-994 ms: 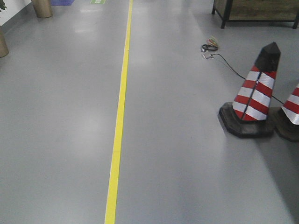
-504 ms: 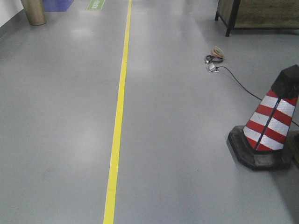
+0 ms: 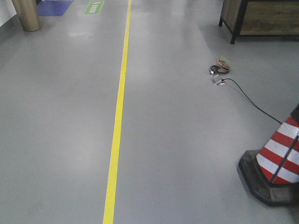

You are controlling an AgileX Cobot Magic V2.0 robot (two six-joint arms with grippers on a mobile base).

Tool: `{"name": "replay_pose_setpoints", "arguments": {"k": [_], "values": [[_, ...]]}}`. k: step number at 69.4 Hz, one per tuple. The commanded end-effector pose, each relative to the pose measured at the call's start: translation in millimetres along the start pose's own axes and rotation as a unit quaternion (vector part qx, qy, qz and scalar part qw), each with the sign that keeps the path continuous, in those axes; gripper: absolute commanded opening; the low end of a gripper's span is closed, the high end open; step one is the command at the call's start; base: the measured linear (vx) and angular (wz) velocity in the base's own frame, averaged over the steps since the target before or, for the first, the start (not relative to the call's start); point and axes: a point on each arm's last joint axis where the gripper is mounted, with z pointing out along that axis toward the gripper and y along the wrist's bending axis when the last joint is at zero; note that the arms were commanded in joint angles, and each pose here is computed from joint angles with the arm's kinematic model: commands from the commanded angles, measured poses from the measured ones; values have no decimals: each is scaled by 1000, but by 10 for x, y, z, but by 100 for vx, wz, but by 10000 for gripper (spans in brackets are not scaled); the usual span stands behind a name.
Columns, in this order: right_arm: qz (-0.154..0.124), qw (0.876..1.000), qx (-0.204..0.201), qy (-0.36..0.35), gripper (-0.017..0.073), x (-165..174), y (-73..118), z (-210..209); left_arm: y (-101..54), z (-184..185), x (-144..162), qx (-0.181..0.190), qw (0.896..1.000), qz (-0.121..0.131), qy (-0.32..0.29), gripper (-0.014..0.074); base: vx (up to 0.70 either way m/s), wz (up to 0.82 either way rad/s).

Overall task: Move and align brake pads A on conveyor
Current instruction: 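Drive along the yellow floor line past the striped cones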

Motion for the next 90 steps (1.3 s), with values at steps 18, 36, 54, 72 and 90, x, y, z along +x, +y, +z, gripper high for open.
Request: {"name": "replay_pose_setpoints", "arguments": {"k": [18, 36, 54, 72, 90], "values": [[-7, 998, -5, -61, -4, -186, 8, -27, -2, -25, -181, 0, 998, -6, -61, -6, 49, -1], [-7, 998, -5, -61, -4, -187, 9, -27, -2, -25, -182, 0, 998, -6, -61, -6, 41, -36], [-7, 998, -5, -61, -4, -187, 9, -27, -2, -25, -182, 0, 998, -6, -61, -6, 31, -80], [-7, 998, -5, -61, -4, -187, 9, -27, -2, -25, -182, 0, 998, -6, -61, -6, 23, -91], [-7, 998, -5, -60, -4, -186, 8, -27, -2, -25, -182, 0, 998, -6, -61, -6, 21, -79]]}}
